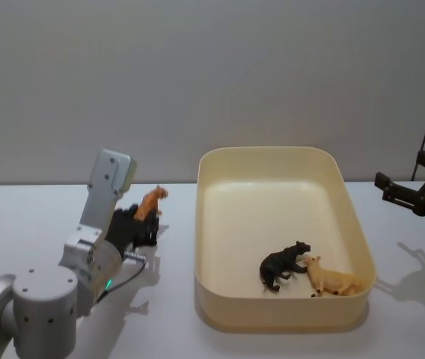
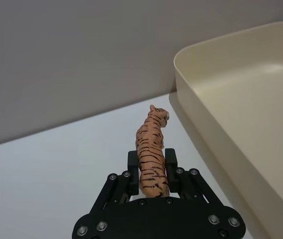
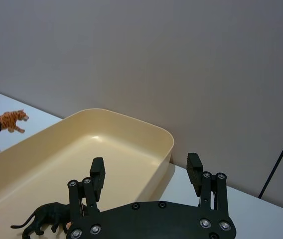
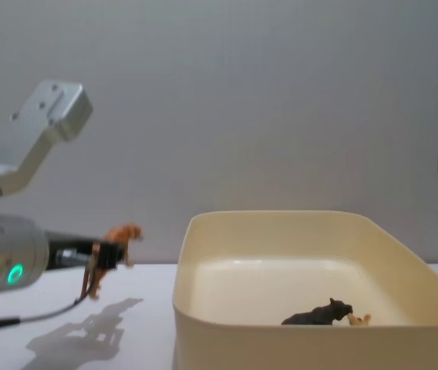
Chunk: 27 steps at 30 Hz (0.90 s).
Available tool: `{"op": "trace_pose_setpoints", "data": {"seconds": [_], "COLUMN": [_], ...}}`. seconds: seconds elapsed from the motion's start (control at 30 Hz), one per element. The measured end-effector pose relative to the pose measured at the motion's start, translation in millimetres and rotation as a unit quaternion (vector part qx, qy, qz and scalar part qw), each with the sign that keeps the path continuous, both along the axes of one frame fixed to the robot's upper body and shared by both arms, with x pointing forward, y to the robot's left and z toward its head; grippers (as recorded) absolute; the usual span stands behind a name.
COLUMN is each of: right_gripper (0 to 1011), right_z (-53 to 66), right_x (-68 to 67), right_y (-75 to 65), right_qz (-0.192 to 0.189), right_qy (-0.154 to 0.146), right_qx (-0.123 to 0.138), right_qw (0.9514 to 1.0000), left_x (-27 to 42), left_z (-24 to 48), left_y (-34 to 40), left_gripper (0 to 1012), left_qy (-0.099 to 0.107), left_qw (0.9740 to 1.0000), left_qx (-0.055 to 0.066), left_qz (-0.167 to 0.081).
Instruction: Pick up the toy alternately with two hands and place it into the central storage box.
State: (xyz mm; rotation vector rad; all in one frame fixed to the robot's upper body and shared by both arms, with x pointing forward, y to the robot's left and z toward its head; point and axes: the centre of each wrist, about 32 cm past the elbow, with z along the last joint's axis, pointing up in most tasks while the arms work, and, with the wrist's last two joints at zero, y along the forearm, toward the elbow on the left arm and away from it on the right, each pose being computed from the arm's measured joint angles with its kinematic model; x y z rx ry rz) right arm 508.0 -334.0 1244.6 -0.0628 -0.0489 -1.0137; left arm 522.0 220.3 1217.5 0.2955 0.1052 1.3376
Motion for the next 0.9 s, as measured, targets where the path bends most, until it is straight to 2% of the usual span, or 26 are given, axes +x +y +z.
{"op": "trace_pose_setpoints", "data": {"seconds": [0.07,0.1,0.13,0.2,0.4,0.53,0.67,0.9], "right_gripper": [1001,1001,1001,1001,1001,1001,1001,1001], "right_z": [0.0,0.0,0.0,0.0,0.0,0.0,0.0,0.0], "right_x": [0.0,0.0,0.0,0.0,0.0,0.0,0.0,0.0], "right_y": [0.0,0.0,0.0,0.0,0.0,0.0,0.0,0.0], "right_qz": [0.000,0.000,0.000,0.000,0.000,0.000,0.000,0.000], "right_qy": [0.000,0.000,0.000,0.000,0.000,0.000,0.000,0.000], "right_qx": [0.000,0.000,0.000,0.000,0.000,0.000,0.000,0.000], "right_qw": [1.0000,1.0000,1.0000,1.0000,1.0000,1.0000,1.0000,1.0000], "left_x": [1.9,4.1,4.1,7.1,16.3,20.6,27.4,37.2], "left_z": [3.4,7.6,7.6,13.6,32.6,40.2,50.9,62.0], "left_y": [-0.7,-1.6,-1.6,-2.5,-5.8,-7.3,-9.4,-11.7], "left_gripper": [288,288,288,288,288,288,288,288], "left_qy": [-0.009,-0.020,-0.020,-0.035,-0.074,-0.087,-0.103,-0.115], "left_qw": [1.0000,0.9998,0.9998,0.9994,0.9967,0.9951,0.9917,0.9853], "left_qx": [0.000,0.000,0.000,0.001,0.001,0.002,0.004,0.013], "left_qz": [0.000,0.000,0.000,-0.003,-0.031,-0.046,-0.076,-0.125]}}
